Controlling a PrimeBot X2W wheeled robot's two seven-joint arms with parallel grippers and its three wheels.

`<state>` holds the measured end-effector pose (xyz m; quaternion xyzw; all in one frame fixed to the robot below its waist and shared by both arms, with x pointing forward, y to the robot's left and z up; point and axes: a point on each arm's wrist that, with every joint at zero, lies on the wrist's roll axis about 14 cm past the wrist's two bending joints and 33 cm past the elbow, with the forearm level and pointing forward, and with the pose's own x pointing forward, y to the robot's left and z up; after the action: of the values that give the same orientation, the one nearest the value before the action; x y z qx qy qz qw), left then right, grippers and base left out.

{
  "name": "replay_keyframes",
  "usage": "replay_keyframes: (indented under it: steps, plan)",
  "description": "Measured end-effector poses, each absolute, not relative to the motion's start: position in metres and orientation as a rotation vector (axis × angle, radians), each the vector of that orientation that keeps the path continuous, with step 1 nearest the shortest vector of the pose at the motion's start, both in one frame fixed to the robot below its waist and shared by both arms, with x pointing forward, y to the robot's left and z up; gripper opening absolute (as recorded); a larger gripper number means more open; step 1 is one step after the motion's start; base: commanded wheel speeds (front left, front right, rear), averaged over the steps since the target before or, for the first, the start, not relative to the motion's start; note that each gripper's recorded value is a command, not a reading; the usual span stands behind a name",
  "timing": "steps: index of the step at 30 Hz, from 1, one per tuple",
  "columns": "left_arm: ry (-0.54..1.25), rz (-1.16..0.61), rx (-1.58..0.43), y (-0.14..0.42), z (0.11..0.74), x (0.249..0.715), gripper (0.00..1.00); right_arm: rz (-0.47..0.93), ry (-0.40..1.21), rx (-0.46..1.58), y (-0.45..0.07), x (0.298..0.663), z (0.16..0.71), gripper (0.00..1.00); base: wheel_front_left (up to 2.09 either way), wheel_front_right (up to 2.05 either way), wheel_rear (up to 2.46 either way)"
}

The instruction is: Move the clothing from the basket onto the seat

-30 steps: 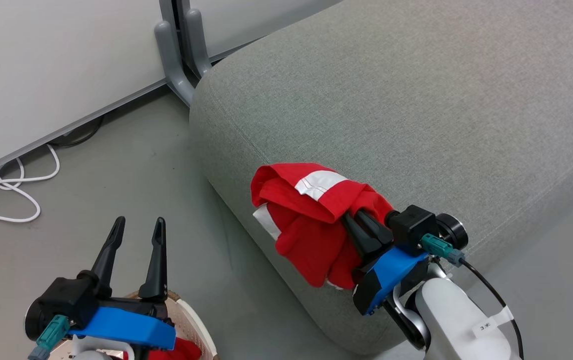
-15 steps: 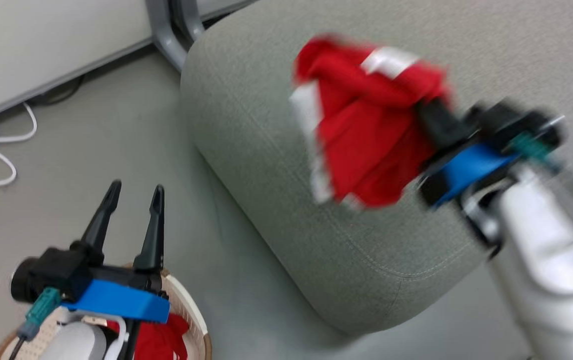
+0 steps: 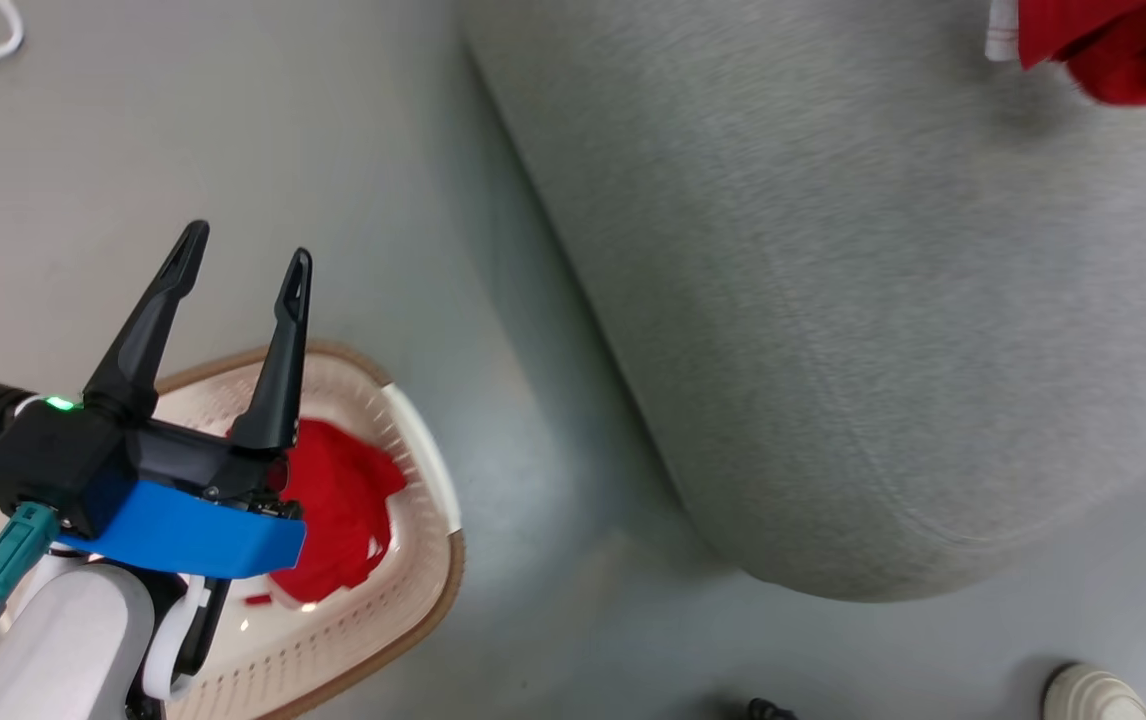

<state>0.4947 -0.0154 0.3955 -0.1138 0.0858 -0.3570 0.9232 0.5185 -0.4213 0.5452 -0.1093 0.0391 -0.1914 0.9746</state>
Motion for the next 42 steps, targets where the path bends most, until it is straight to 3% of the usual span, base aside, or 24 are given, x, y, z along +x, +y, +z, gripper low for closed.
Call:
replay_keyframes:
  steps: [5, 6, 7, 11, 16, 22, 31, 36, 42]
  plan:
    - [0.215, -0.664, -0.222, 0.011, 0.376, 0.495, 1.00, -0.440, 0.206, -0.099, -0.431, 0.531, 0.478, 0.00, 0.00, 0.00, 0.00]
    - [0.224, -0.650, -0.219, 0.016, 0.373, 0.494, 1.00, -0.443, 0.247, -0.080, -0.429, 0.531, 0.463, 0.44, 0.00, 0.00, 0.00]
    - [0.230, -0.636, -0.221, 0.020, 0.370, 0.493, 1.00, -0.444, 0.284, -0.071, -0.428, 0.530, 0.449, 1.00, 0.00, 0.00, 0.00]
    - [0.229, -0.597, -0.228, 0.031, 0.371, 0.490, 1.00, -0.447, 0.352, -0.024, -0.421, 0.527, 0.425, 1.00, 0.00, 0.00, 0.00]
    - [0.183, -0.578, -0.250, 0.032, 0.397, 0.482, 1.00, -0.418, 0.337, -0.050, -0.412, 0.517, 0.438, 1.00, 0.00, 0.00, 0.00]
    - [0.156, -0.494, -0.261, 0.049, 0.425, 0.462, 1.00, -0.336, 0.336, -0.043, -0.378, 0.483, 0.442, 1.00, 0.00, 0.00, 0.00]
    - [0.082, -0.280, -0.295, 0.100, 0.468, 0.416, 1.00, -0.179, 0.068, -0.008, -0.310, 0.426, 0.492, 1.00, 0.00, 0.00, 0.00]
    - [0.074, -0.200, -0.282, 0.125, 0.469, 0.386, 1.00, -0.087, -0.003, 0.012, -0.262, 0.391, 0.501, 1.00, 0.00, 0.00, 0.00]
    - [0.063, -0.083, -0.272, 0.159, 0.468, 0.355, 1.00, 0.032, -0.057, 0.031, -0.205, 0.374, 0.516, 1.00, 0.00, 0.00, 0.00]
